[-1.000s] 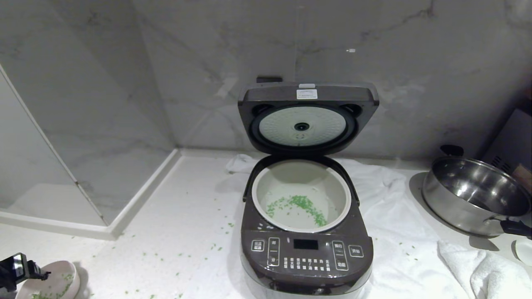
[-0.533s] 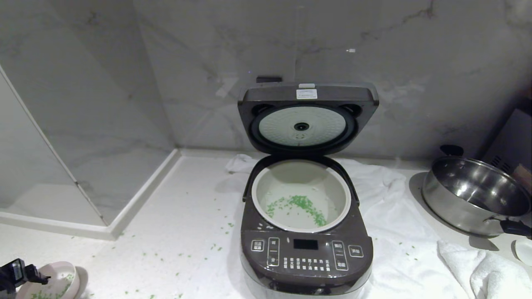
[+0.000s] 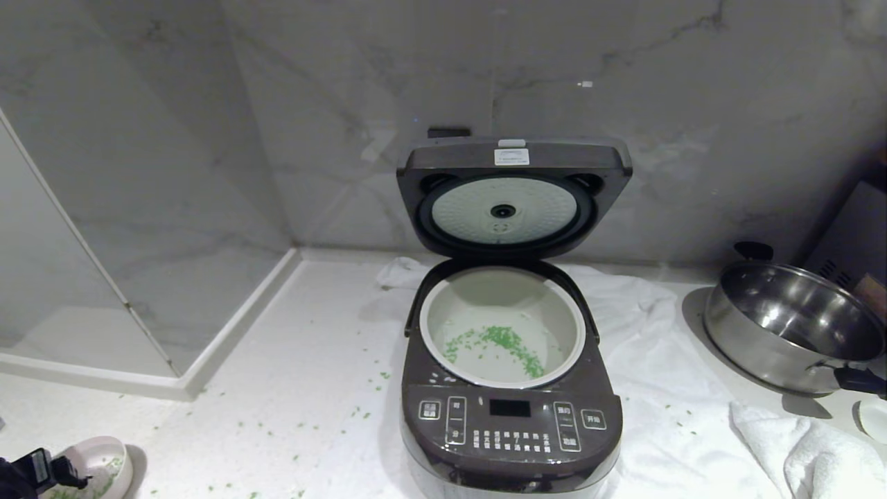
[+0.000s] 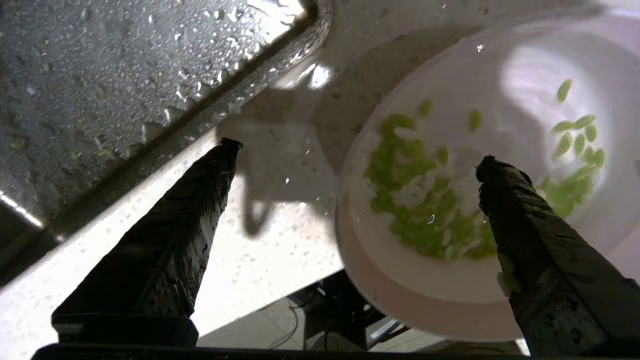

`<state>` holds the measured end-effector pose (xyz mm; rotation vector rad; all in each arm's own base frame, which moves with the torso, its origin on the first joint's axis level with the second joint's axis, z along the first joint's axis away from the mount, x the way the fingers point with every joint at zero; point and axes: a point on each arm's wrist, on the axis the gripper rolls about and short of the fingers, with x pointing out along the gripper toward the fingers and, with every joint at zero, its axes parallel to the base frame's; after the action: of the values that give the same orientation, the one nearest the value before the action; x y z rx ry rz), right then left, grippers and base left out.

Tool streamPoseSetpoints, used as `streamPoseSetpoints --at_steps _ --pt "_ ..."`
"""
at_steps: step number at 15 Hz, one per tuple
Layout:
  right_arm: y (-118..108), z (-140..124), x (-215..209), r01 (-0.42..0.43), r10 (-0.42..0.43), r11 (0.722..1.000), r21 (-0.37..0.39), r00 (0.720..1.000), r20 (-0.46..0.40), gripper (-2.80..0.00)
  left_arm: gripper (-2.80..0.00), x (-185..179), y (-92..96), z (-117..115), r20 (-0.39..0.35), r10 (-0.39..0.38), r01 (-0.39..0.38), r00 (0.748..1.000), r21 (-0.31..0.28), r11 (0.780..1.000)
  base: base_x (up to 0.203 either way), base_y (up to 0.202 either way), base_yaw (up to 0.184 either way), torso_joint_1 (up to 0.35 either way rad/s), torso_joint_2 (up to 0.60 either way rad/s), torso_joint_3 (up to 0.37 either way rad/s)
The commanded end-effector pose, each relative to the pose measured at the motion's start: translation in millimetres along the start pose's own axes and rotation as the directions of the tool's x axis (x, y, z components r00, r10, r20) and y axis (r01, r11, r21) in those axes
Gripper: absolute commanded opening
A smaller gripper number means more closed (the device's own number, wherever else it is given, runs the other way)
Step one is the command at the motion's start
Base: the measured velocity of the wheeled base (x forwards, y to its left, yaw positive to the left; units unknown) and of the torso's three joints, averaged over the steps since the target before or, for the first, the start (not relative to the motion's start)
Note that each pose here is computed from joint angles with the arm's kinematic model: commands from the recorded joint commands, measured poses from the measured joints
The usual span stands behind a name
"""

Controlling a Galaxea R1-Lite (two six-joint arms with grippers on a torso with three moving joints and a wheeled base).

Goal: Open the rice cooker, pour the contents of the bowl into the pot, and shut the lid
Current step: Pick up the bowl on the table

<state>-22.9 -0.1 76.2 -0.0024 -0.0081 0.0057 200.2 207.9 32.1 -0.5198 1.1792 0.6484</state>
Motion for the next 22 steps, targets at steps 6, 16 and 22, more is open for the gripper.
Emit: streamPoseSetpoints --at_steps 6,16,22 --pt "0.0 -0.4 0.2 0.0 0.0 1.0 -0.001 1.0 -0.002 -2.8 -2.8 20.5 0.5 -3.3 -0.032 -0.006 0.006 0.999 -0.002 1.0 0.0 0.0 0.0 0.0 0.0 0.0" --pt "0.0 -0.4 0.2 0.0 0.0 1.0 -0.001 1.0 -0.002 -2.8 -2.8 18.3 -3.0 -2.0 -0.023 -0.011 0.011 1.0 0.004 1.0 0.0 0.0 0.0 0.0 0.0 0.0" --pt "0.0 -0.4 0.2 0.0 0.0 1.0 0.001 1.0 -0.002 -2.8 -2.8 6.3 -43.0 2.7 0.008 -0.052 0.051 0.999 0.067 0.996 0.0 0.0 0.0 0.0 0.0 0.0"
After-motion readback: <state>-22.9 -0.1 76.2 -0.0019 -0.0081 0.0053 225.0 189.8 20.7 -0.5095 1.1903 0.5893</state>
